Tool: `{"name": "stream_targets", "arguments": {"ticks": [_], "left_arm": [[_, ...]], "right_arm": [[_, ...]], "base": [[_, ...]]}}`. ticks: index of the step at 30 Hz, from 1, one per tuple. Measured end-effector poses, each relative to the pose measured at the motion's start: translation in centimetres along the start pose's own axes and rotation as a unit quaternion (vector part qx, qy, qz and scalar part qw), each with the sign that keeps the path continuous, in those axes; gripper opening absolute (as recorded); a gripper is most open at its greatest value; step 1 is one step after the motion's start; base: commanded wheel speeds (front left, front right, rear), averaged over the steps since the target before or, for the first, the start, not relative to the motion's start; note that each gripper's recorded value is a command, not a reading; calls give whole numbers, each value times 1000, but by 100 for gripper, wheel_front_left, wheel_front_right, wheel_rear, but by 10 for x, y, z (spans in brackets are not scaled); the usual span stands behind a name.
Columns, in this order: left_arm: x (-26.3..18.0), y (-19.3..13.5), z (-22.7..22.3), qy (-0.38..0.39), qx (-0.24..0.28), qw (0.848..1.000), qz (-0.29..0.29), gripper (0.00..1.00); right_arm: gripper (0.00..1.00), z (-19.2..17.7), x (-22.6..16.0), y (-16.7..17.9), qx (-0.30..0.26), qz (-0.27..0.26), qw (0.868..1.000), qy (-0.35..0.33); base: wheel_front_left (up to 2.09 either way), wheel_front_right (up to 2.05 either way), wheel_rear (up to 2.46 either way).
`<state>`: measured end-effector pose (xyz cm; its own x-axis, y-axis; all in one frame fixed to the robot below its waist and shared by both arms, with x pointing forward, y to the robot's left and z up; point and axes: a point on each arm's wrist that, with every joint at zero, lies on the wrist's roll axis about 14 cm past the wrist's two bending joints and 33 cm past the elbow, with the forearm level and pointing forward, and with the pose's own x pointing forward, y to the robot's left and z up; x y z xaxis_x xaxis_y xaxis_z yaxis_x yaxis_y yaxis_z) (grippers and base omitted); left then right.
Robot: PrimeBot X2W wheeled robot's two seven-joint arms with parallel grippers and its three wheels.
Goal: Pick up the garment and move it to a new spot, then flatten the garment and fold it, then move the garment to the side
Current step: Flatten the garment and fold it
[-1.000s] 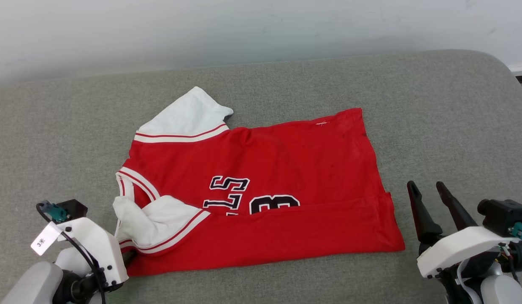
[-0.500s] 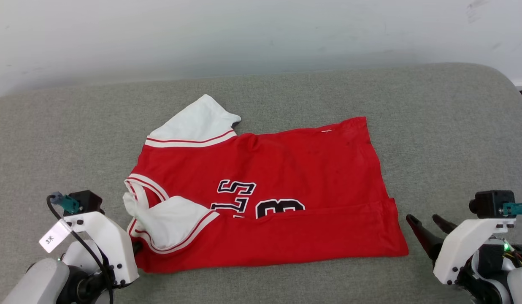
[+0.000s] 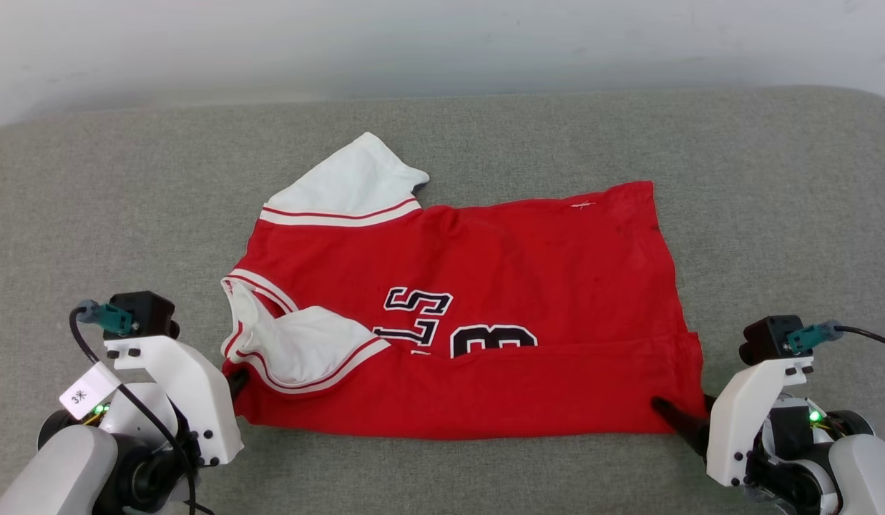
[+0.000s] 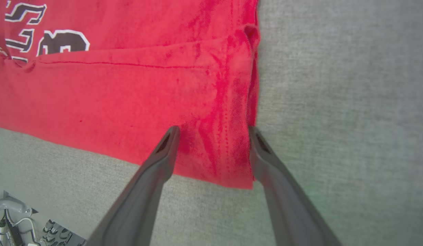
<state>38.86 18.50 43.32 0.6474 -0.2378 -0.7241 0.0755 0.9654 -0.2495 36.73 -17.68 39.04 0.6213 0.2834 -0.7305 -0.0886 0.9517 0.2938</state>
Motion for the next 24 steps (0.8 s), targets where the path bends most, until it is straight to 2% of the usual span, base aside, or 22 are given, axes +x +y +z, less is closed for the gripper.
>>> {"name": "stream_targets", "arguments": {"ticks": [5, 6, 8, 24], "left_arm": [[1, 0, 0, -2, -1, 1000, 1, 0], [1, 1, -1, -2, -2, 1000, 2, 0], [2, 2, -1, -3, -4, 1000, 4, 0], [-26, -12, 0, -40, 16, 999, -1, 0]], "right_arm": [[100, -16, 14, 8, -1, 14, 999, 41], [62, -17, 16, 9, 1, 16, 999, 45], [0, -17, 18, 8, -2, 16, 999, 49], [0, -2, -5, 7, -24, 12, 1000, 9]], "base": [[0, 0, 0], [0, 0, 0], [0, 0, 0], [0, 0, 0]]}}
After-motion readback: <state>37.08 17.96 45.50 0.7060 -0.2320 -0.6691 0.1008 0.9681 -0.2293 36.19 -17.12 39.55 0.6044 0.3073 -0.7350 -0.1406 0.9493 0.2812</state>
